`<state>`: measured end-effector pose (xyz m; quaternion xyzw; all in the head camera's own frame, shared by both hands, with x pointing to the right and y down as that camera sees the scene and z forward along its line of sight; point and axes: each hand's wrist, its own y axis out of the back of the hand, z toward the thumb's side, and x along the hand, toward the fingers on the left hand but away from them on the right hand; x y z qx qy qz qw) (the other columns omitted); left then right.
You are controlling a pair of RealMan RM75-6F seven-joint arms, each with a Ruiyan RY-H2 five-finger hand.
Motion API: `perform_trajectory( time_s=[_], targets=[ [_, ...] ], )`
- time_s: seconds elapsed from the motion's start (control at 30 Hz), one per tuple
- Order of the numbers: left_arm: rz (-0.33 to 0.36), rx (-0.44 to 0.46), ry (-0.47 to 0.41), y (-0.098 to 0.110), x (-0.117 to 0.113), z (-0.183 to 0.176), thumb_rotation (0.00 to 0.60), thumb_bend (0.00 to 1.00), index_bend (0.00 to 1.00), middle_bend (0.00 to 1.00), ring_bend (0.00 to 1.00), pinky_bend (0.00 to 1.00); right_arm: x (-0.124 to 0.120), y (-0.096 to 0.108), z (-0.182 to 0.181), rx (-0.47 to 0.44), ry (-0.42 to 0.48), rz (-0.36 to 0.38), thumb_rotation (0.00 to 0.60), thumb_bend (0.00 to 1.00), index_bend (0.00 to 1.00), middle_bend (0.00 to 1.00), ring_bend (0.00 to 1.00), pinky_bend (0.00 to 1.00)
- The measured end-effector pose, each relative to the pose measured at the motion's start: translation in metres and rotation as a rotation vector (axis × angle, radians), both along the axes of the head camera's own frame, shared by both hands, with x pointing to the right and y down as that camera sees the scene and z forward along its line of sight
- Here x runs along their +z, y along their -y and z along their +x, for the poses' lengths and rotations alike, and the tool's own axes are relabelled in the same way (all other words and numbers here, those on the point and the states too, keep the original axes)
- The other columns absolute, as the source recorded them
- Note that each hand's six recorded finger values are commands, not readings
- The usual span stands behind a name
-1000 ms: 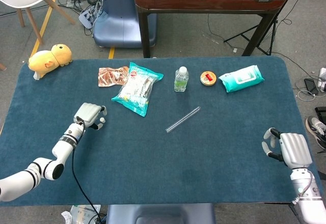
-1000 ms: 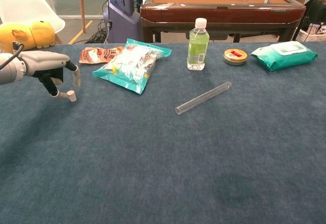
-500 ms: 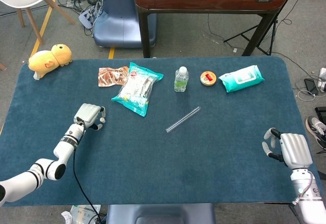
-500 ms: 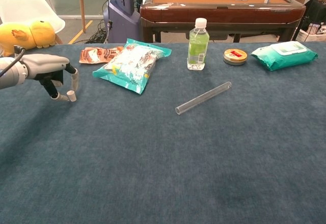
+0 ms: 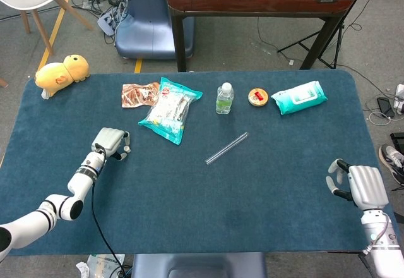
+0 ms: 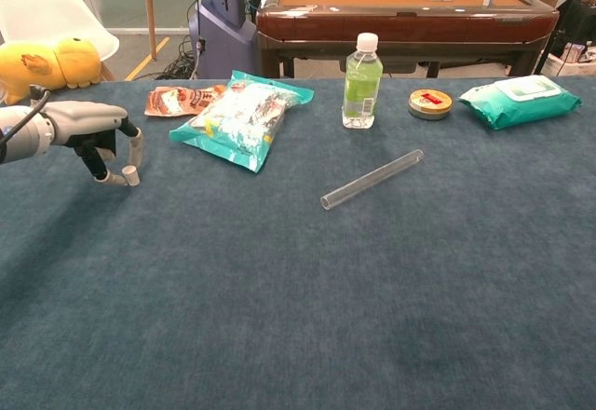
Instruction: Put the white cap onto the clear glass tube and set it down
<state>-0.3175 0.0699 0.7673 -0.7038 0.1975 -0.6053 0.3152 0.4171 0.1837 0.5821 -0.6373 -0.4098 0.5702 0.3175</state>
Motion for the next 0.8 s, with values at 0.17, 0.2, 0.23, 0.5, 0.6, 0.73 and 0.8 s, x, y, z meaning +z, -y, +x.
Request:
perform_trajectory(
  time_s=[0.17,0.2,0.23,0.5,0.6,0.73,0.8],
  targets=[
    [-0.008,-0.002,-0.001,0.0001,0.0019,0.0011,0.6,0.26,0.48,1.0,1.0,1.0,0.0004,-0.0002,0.0003,0.001,0.001,-0.001,0.6,0.36,0.53,0.68,0.77,0.77],
    [-0.01,-0.003,-0.003,0.0001,0.0023,0.0018,0.6,0.27,0.48,1.0,1.0,1.0,0.0004,-0.0001,0.0005,0.002,0.0,-0.001,0.6,0.36,0.53,0.68,0.77,0.77],
    [-0.011,-0.003,-0.003,0.0002,0.0026,0.0021,0.6,0.28,0.48,1.0,1.0,1.0,0.0004,-0.0001,0.0006,0.002,0.0,-0.001,0.6,0.36,0.53,0.68,0.77,0.77],
    [-0.018,-0.004,-0.004,0.0015,0.004,0.0038,0.6,0.31,0.48,1.0,1.0,1.0,0.0013,0.0,0.0019,0.006,-0.002,-0.003,0.6,0.36,0.53,0.68,0.78,0.77],
    [-0.02,-0.004,-0.004,0.0014,0.0043,0.0038,0.6,0.31,0.48,1.0,1.0,1.0,0.0018,0.0,0.0023,0.007,-0.002,-0.004,0.6,0.36,0.53,0.68,0.78,0.77],
    [-0.022,-0.008,-0.006,0.0014,0.0045,0.0042,0.6,0.31,0.49,1.0,1.0,1.0,0.0018,0.0004,0.0025,0.008,-0.002,-0.003,0.6,0.36,0.53,0.68,0.78,0.77],
    [-0.021,-0.007,-0.007,0.0012,0.0046,0.0045,0.6,0.31,0.5,1.0,1.0,1.0,0.0019,0.0005,0.0026,0.008,-0.001,-0.003,0.6,0.36,0.53,0.68,0.78,0.77]
  ],
)
